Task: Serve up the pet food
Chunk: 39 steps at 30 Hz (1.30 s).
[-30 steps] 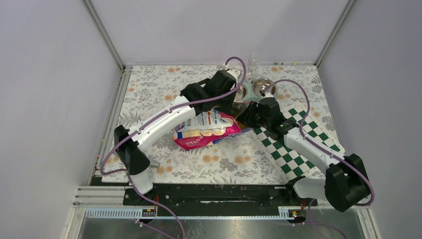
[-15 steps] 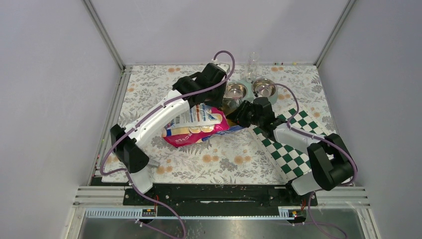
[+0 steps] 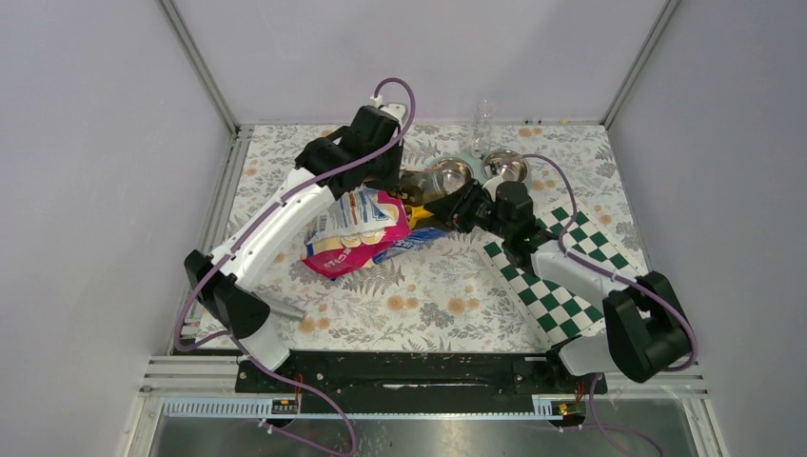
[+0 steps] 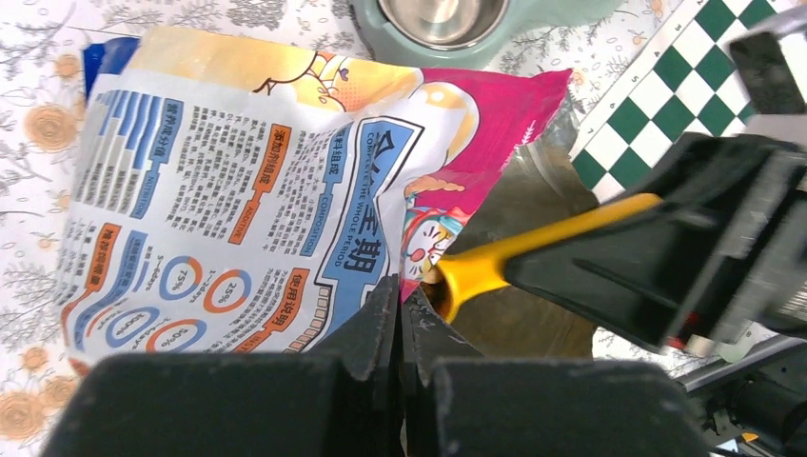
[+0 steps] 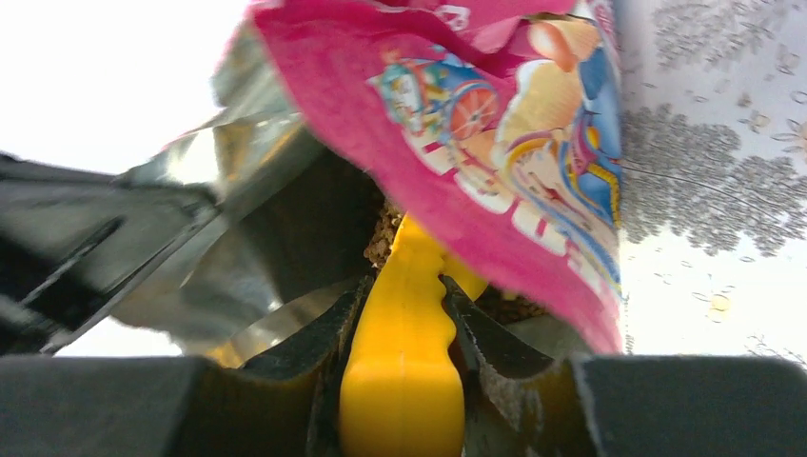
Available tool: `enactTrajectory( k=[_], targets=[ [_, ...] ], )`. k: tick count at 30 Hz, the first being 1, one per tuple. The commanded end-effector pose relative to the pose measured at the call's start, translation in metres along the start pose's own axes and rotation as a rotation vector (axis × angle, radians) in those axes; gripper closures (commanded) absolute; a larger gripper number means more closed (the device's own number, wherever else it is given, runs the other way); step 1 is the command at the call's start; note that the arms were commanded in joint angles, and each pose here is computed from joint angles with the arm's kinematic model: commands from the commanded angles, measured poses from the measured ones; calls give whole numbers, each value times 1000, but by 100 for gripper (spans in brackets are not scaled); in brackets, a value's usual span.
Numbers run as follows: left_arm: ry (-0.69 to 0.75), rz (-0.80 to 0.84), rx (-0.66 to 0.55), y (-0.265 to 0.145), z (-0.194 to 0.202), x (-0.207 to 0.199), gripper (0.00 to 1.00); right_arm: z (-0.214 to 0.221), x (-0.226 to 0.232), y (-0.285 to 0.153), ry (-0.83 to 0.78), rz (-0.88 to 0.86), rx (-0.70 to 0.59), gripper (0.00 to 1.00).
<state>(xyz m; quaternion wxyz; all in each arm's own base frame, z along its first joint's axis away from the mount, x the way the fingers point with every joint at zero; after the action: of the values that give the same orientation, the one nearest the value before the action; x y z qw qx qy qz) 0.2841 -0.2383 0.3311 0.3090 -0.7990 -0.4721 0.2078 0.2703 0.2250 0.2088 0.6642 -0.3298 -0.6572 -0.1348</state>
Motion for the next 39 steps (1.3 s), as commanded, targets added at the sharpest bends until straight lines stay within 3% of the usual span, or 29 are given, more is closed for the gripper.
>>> enactTrajectory(
  k=[1, 17, 26, 31, 35, 39],
  targets=[
    [5, -4, -223, -46, -28, 10, 100, -5, 55, -25, -52, -173, -46, 100],
    [38, -59, -242, -56, -19, 28, 100, -20, 87, -68, -68, -219, -129, 100],
    [28, -49, -252, -58, -20, 31, 100, -21, 96, -80, -433, -212, -136, 100],
    [71, 87, -261, -60, -22, 18, 100, -24, 100, -86, -603, -210, -163, 100],
    [67, 153, -244, -58, -21, 11, 100, -27, 104, -88, -653, -192, -185, 100],
    [56, 134, -250, -60, -23, 14, 100, -26, 107, -87, -584, -179, -156, 100]
  ],
)
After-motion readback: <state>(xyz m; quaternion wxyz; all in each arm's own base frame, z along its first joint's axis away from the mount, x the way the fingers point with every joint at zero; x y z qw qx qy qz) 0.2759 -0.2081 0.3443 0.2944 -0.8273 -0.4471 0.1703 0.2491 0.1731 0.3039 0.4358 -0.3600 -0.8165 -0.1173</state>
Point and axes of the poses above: each gripper's point midway between its finger pads, its own y axis out along the fingers, its own x axis along the line the jaws close on, z = x × y, the point moved 8 cm from there along -y, back along the fingers, and after that the axes turned 11 degrees about y, right-handed, at the moved point
